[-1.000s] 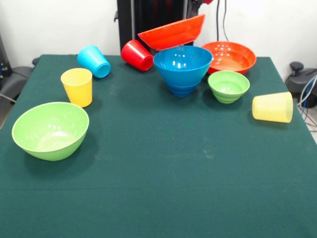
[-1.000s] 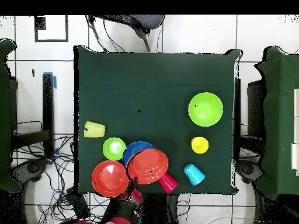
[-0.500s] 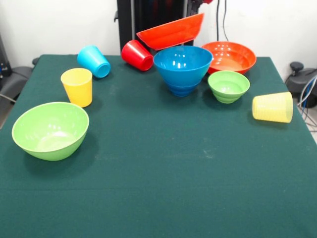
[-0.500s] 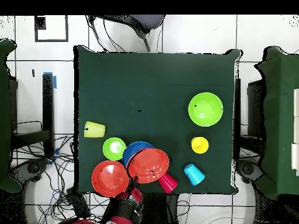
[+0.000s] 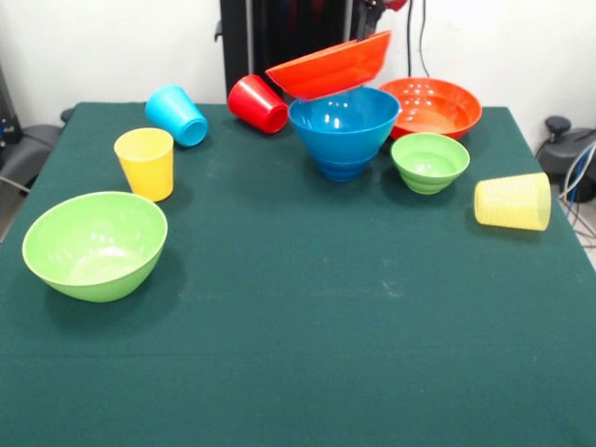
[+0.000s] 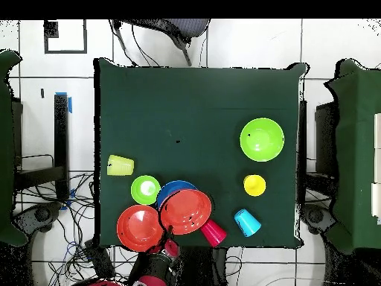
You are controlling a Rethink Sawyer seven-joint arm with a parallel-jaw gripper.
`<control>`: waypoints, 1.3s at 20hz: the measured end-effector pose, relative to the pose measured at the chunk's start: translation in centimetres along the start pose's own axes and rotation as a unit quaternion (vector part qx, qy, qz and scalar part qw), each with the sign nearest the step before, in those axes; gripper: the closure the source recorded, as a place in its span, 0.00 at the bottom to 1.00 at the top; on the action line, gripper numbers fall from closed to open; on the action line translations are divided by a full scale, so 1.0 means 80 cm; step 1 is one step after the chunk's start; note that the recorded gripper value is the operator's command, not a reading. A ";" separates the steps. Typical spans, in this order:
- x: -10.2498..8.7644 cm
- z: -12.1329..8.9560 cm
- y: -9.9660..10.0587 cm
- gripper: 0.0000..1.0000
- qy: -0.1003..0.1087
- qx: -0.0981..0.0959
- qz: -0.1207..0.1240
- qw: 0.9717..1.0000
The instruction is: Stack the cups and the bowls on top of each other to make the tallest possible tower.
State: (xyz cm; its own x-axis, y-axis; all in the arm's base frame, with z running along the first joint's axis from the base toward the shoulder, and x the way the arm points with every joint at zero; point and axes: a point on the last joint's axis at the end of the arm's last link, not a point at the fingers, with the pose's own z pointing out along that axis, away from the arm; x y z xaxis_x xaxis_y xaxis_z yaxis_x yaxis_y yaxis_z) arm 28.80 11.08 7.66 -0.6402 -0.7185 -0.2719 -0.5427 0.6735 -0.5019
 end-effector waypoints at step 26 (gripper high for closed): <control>-0.006 0.005 0.020 1.00 -0.003 -0.021 -0.010 1.000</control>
State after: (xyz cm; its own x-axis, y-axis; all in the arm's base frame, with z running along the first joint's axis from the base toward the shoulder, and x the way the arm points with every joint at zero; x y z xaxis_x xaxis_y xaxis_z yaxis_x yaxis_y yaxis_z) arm 28.45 12.44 6.63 -0.6257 -0.7330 -0.2670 -0.5781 0.6654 -0.4723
